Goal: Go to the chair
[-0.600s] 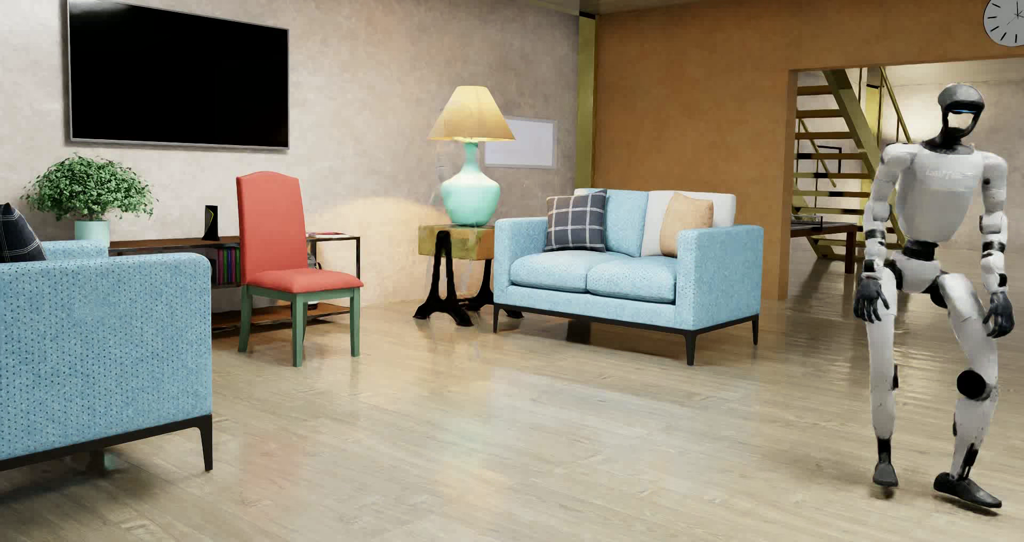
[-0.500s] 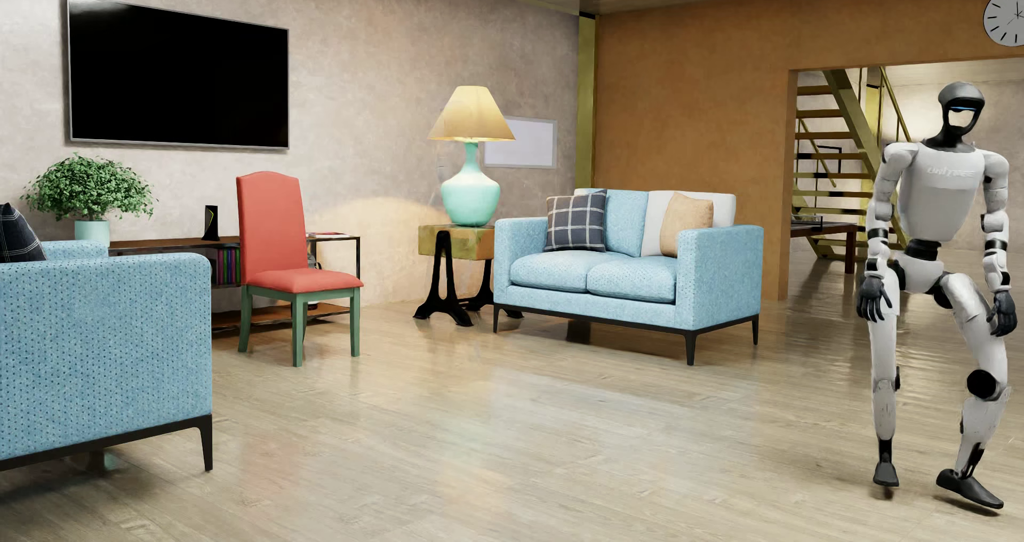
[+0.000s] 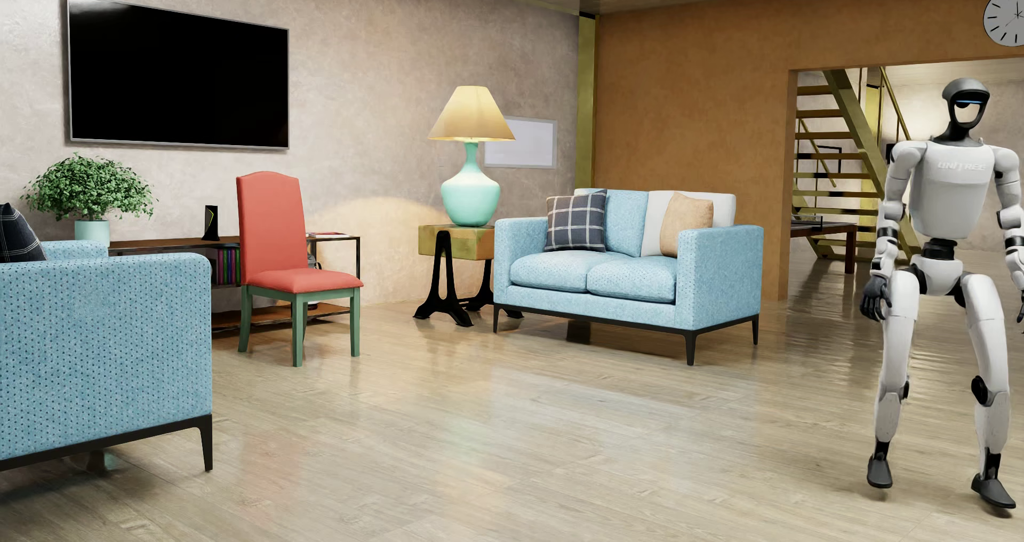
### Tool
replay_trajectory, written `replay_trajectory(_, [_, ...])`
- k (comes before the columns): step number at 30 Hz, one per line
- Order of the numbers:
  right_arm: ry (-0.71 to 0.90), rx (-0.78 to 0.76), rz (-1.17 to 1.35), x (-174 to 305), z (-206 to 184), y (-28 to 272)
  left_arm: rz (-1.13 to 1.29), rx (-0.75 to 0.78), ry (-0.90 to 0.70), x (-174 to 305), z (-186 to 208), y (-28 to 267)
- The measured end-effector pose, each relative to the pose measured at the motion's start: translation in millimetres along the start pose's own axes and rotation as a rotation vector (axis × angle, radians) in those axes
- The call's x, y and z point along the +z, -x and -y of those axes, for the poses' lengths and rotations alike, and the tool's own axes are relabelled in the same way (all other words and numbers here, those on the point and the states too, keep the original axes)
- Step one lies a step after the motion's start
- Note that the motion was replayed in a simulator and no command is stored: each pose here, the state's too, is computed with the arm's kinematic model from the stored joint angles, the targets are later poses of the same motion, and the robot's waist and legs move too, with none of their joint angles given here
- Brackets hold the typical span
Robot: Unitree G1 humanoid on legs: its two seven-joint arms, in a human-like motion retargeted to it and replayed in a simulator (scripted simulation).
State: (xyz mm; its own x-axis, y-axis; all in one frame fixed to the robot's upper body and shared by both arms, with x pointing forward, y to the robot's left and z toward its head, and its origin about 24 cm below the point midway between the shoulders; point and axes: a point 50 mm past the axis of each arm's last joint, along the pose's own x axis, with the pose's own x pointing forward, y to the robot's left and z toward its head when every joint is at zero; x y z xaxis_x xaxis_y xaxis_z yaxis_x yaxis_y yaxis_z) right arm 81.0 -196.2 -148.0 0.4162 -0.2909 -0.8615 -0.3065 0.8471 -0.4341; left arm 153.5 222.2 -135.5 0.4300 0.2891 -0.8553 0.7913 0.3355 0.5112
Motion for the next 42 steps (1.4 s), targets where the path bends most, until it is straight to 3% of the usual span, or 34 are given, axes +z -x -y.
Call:
replay_trajectory(3, [0.049,-0.022,-0.038,-4.6,7.5,-1.7,0.015,0.094,0.004,2.2,-30.8,-1.4])
replay_trajectory(5, [0.123,-0.02,-0.041,-4.2,18.0,-5.2,0.07,0.176,0.082,4.7,-47.9,1.6])
replay_trajectory(8, [0.081,-0.051,0.02,15.3,29.3,-9.4,0.084,0.287,0.246,-12.3,-54.3,8.5])
replay_trajectory(11, [0.181,-0.06,0.21,57.2,25.3,-6.9,-0.079,0.275,0.465,-58.0,-23.2,12.0])
replay_trajectory(13, [0.209,-0.035,0.338,78.6,15.1,0.5,-0.229,0.174,0.547,-78.5,15.0,14.3])
replay_trajectory(17, [0.11,-0.041,0.395,81.6,15.0,8.9,-0.216,-0.221,0.285,-71.6,91.7,25.5])
replay_trajectory(19, [-0.004,-0.102,0.329,67.3,27.5,7.8,-0.194,-0.31,0.347,-51.3,114.2,31.6])
replay_trajectory(23, [-0.095,-0.182,0.314,60.6,59.6,7.2,-0.104,-0.262,0.502,-20.7,119.2,38.9])
replay_trajectory(26, [-0.072,-0.228,0.435,100.4,76.0,10.3,-0.106,-0.151,0.51,-34.7,111.6,44.2])
replay_trajectory(31, [0.213,-0.17,0.643,173.9,51.6,20.3,-0.275,-0.155,0.437,-97.4,129.6,66.1])
replay_trajectory(33, [0.297,-0.117,0.614,167.6,36.5,15.4,-0.333,-0.084,0.421,-116.5,123.5,68.2])
replay_trajectory(37, [0.414,-0.03,0.243,86.5,31.7,-15.2,-0.424,0.159,0.722,-113.0,100.1,56.8])
replay_trajectory(39, [0.482,-0.041,0.035,45.3,46.7,-23.4,-0.302,0.249,0.701,-91.6,60.7,38.9])
replay_trajectory(42, [0.275,-0.123,-0.083,-7.0,79.6,-18.4,-0.02,0.483,0.592,-55.9,-28.4,21.5])
